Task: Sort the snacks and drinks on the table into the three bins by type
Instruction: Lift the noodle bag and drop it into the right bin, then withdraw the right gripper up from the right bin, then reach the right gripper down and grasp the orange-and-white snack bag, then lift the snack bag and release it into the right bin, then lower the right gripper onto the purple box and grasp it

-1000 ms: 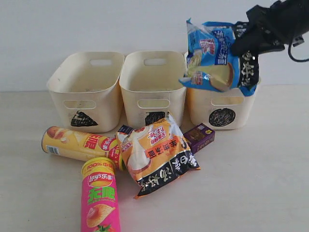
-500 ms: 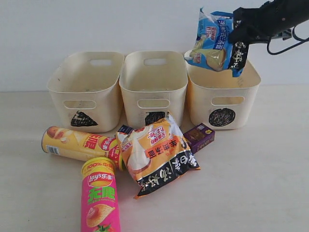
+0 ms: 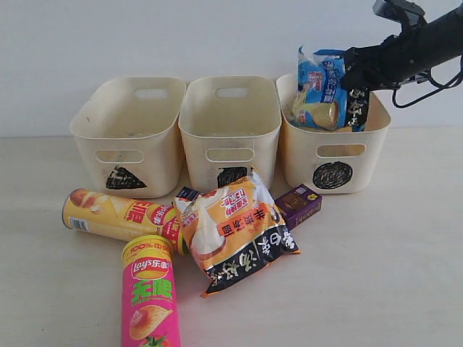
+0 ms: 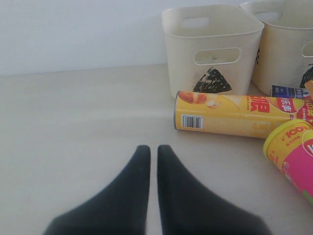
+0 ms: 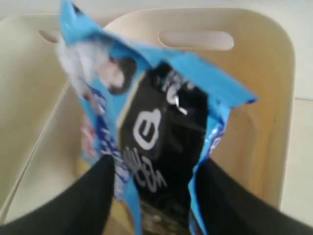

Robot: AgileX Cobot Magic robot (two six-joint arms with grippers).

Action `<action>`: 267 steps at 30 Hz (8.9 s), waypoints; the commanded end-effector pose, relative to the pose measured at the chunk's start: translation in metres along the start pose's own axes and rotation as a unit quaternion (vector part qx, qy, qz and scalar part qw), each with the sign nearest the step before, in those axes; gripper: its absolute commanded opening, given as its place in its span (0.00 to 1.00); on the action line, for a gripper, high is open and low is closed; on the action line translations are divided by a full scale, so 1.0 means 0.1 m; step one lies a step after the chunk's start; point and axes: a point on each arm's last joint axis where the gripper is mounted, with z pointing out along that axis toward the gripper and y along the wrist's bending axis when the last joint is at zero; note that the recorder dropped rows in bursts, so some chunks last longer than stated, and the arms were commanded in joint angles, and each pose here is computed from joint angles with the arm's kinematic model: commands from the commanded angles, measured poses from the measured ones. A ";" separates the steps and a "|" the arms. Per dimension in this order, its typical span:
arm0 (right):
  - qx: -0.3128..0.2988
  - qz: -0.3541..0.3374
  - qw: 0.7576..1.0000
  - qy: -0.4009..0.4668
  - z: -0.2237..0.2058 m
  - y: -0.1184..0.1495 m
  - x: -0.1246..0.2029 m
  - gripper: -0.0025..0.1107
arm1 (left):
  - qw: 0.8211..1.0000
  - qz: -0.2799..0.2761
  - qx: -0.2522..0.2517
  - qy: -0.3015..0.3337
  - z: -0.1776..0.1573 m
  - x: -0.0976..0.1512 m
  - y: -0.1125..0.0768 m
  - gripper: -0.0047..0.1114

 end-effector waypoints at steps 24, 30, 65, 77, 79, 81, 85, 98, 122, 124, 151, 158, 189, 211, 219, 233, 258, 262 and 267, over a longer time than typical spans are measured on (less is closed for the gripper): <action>0.047 -0.103 0.991 0.073 -1.14 0.55 -0.13 0.02 | 1.000 -0.004 -0.001 -0.010 -0.01 -0.03 0.00 0.08; 0.037 -0.129 0.988 0.081 -1.23 0.68 0.14 0.02 | 1.000 -0.004 -0.001 -0.010 -0.01 -0.03 0.00 0.08; -0.206 -0.108 0.944 0.235 -0.15 1.33 1.39 0.80 | 1.000 -0.004 -0.001 -0.010 -0.01 -0.03 0.00 0.08; -0.167 -0.190 0.950 0.182 0.15 1.30 1.43 0.80 | 1.000 -0.004 -0.001 -0.010 -0.01 -0.03 0.00 0.08; -0.162 -0.202 0.949 0.180 0.20 1.30 1.45 0.80 | 1.000 -0.004 -0.001 -0.010 -0.01 -0.03 0.00 0.08; -0.157 -0.211 0.948 0.176 0.25 1.31 1.47 0.80 | 1.000 -0.004 -0.001 -0.010 -0.01 -0.03 0.00 0.08; -0.150 -0.222 0.949 0.169 0.31 1.33 1.49 0.80 | 1.000 -0.004 -0.001 -0.010 -0.01 -0.03 0.00 0.08; -0.163 -0.245 0.941 0.169 0.59 1.44 1.68 0.80 | 1.000 -0.004 -0.001 -0.010 -0.01 -0.03 0.00 0.08; -0.124 -0.250 0.943 0.180 0.36 1.59 1.53 0.02 | 1.000 -0.004 -0.001 -0.010 -0.01 -0.03 0.00 0.08; -0.123 -0.245 0.946 0.172 0.25 1.64 1.46 0.02 | 1.000 -0.004 -0.001 -0.010 -0.01 -0.03 0.00 0.08; 0.079 -0.103 0.982 -0.137 -0.79 0.90 0.03 0.02 | 1.000 -0.004 -0.001 -0.010 -0.01 -0.03 0.00 0.08; 0.105 -0.094 0.981 -0.136 -0.27 0.55 -0.04 0.02 | 1.000 -0.004 -0.001 -0.010 -0.01 -0.03 0.00 0.08; 0.093 -0.114 0.981 -0.128 -0.40 0.65 -0.07 0.72 | 1.000 -0.004 -0.001 -0.010 -0.01 -0.03 0.00 0.08; -0.170 -0.444 0.870 0.132 -0.88 1.25 0.42 0.02 | 1.000 -0.004 -0.001 -0.010 -0.01 -0.03 0.00 0.08; -0.220 -0.652 0.701 0.186 -0.52 1.90 0.73 0.02 | 1.000 -0.004 -0.001 -0.010 -0.01 -0.03 0.00 0.08; -0.244 -0.699 0.593 0.316 0.23 1.81 1.27 0.66 | 1.000 -0.004 -0.001 -0.010 -0.01 -0.03 0.00 0.08; -0.215 -0.742 0.561 0.298 0.71 1.60 1.44 0.75 | 1.000 -0.004 -0.001 -0.010 -0.01 -0.03 0.00 0.08; -0.208 -0.753 0.548 0.298 0.79 1.56 1.47 0.75 | 1.000 -0.004 -0.001 -0.010 -0.01 -0.03 0.00 0.08; -0.201 -0.760 0.537 0.306 0.87 1.50 1.52 0.74 | 1.000 -0.004 -0.001 -0.010 -0.01 -0.03 0.00 0.08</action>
